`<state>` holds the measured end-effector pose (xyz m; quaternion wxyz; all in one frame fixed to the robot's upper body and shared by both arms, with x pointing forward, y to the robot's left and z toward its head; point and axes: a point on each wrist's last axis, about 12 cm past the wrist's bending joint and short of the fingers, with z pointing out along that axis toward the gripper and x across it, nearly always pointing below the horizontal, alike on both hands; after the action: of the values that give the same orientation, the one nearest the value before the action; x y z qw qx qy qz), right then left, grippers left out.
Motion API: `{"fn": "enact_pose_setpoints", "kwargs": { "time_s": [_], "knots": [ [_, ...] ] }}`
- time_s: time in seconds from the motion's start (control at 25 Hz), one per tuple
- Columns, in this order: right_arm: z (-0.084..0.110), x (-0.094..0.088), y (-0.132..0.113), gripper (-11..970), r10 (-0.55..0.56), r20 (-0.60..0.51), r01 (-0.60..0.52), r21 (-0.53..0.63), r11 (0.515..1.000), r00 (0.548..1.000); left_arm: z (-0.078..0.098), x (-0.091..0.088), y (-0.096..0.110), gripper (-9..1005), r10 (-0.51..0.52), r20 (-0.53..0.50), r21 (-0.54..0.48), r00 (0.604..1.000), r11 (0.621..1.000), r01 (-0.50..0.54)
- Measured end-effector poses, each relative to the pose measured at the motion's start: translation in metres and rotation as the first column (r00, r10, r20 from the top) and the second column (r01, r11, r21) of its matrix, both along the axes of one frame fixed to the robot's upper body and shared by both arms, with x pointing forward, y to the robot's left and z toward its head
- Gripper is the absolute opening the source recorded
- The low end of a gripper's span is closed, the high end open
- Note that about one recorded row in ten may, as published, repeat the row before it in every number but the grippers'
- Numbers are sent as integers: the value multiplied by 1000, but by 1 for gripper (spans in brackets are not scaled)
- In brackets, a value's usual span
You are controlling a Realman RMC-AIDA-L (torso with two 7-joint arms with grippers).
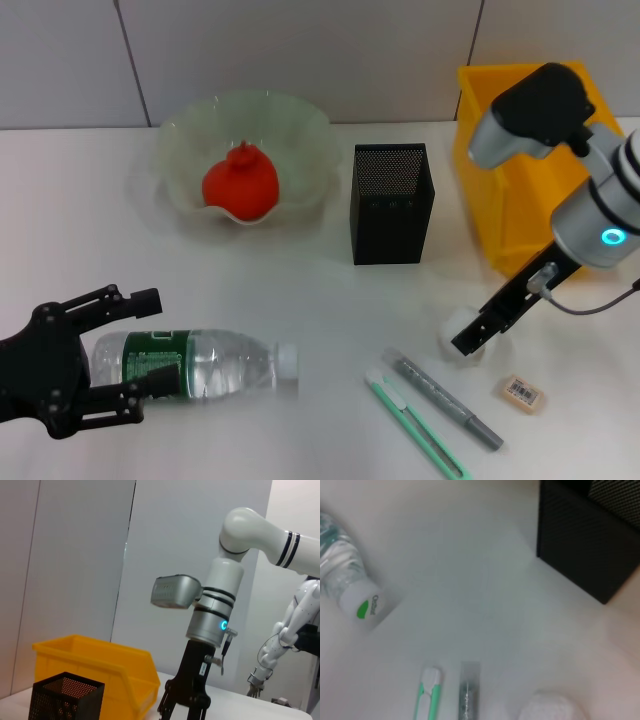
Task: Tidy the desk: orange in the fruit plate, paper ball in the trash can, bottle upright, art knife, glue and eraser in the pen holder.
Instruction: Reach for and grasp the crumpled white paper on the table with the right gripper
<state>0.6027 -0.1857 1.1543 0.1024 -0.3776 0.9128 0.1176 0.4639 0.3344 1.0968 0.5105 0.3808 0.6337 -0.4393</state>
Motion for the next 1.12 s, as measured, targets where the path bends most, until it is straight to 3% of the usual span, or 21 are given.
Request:
{"fn": "enact_pose_setpoints", "kwargs": {
  "time_s": [0.72,0.92,1.12],
  "knots": [
    [-22,6,18,737,6,3,-6,-56,998,1000,-3,-2,-1,859,11,1,-11,1000,1000,-11],
    [-21,5,19,731,19,-2,-19,-73,997,1000,-4,-3,0,859,15,-1,-11,1000,1000,-15],
    [-16,5,19,659,24,8,-23,-69,997,1000,-5,-4,1,859,20,-1,-10,1000,1000,-20]
  ]
}}
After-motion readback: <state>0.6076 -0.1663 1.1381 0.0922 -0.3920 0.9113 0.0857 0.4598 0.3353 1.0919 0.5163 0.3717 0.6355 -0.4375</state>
